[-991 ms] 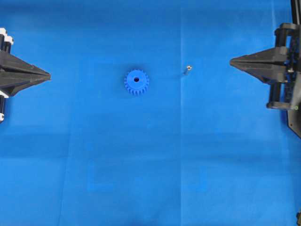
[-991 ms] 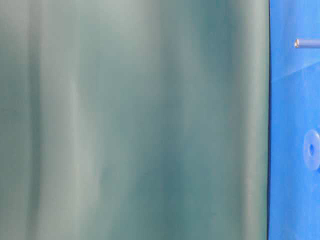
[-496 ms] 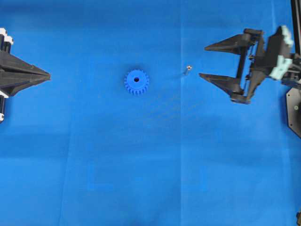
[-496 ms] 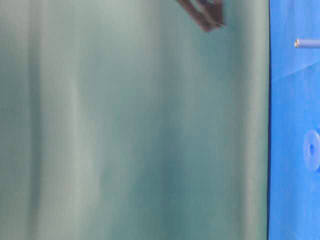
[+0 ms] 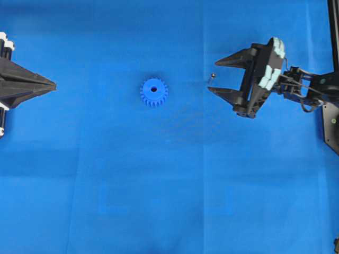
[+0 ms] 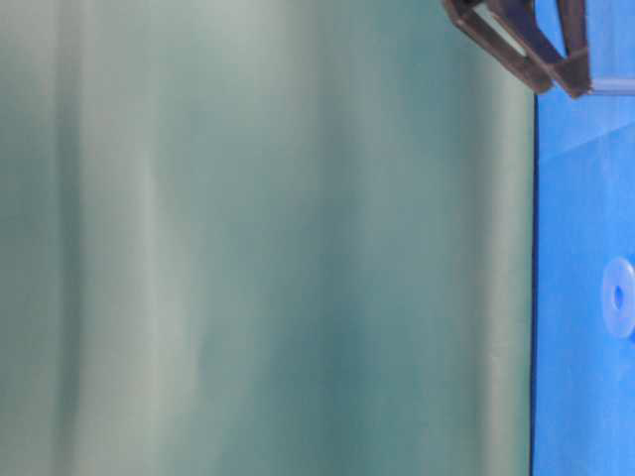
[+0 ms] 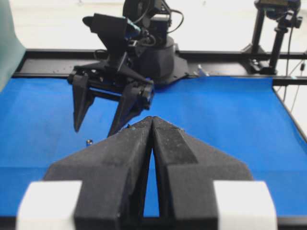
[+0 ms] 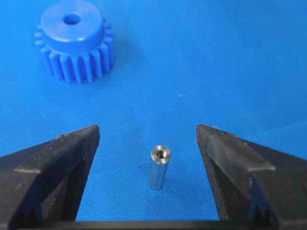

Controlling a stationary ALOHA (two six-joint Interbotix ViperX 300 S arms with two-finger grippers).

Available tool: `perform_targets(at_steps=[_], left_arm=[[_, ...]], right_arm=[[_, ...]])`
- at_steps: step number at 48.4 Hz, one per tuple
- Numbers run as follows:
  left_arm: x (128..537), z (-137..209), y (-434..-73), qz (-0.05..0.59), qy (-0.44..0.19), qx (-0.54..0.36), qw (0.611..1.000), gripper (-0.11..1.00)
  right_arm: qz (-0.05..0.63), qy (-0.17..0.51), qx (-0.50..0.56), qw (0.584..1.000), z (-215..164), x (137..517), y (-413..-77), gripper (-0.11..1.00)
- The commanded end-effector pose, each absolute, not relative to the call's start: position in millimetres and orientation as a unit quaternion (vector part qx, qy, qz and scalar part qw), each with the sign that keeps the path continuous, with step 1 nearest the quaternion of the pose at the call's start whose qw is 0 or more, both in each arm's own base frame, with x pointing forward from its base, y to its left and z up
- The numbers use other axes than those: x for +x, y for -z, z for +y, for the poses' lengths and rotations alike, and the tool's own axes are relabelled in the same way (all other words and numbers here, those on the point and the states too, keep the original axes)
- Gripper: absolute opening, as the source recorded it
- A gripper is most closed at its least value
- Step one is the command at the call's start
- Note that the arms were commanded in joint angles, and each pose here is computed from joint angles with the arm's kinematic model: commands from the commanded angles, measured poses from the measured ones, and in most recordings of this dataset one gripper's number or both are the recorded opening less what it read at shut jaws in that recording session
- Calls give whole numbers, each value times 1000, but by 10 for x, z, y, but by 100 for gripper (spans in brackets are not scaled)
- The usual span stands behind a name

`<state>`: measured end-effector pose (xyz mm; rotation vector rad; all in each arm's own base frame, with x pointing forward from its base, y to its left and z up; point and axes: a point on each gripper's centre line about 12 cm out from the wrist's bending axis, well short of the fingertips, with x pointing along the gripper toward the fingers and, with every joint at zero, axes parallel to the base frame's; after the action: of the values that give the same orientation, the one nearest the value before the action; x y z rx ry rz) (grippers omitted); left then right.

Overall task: Insert the shaft placed at a random location into the center hole of the small gear at another random location.
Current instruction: 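Open the right gripper and move it left over the metal shaft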

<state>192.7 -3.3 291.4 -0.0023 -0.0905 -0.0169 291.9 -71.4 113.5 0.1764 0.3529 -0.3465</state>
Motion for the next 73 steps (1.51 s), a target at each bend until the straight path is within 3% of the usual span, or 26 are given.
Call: perform_targets(at_steps=[1,17,20,29,32,46,63,73], left_arm=[[1935,-27,-2947,-51,7,0,999,0],[1928,-27,-2934,-50,7,0,999,0],[1927,-27,-2925,-48,7,0,999,0],[1925,-27,-2930,-50,7,0,999,0],[1925,-27,-2930,-50,7,0,999,0],[1922,-27,-2931,-50,7,0,999,0],[1915,-27,-2937,-51,7,-1,999,0],[1910,-27,-2937,-50,7,0,999,0]], right_arm=[[165,173,88,967,-733,2993,-1140,70],[177,195,101,959,-779,2986,-1030,65],[177,197,103,959,-779,2980,-1026,56],[173,198,102,960,-782,2984,-1036,11],[175,198,102,959,-785,2976,-1029,3],[171,195,102,960,-778,2989,-1070,2],[148,170,95,970,-724,2971,-1696,2],[157,163,89,970,-712,2977,-1778,2]])
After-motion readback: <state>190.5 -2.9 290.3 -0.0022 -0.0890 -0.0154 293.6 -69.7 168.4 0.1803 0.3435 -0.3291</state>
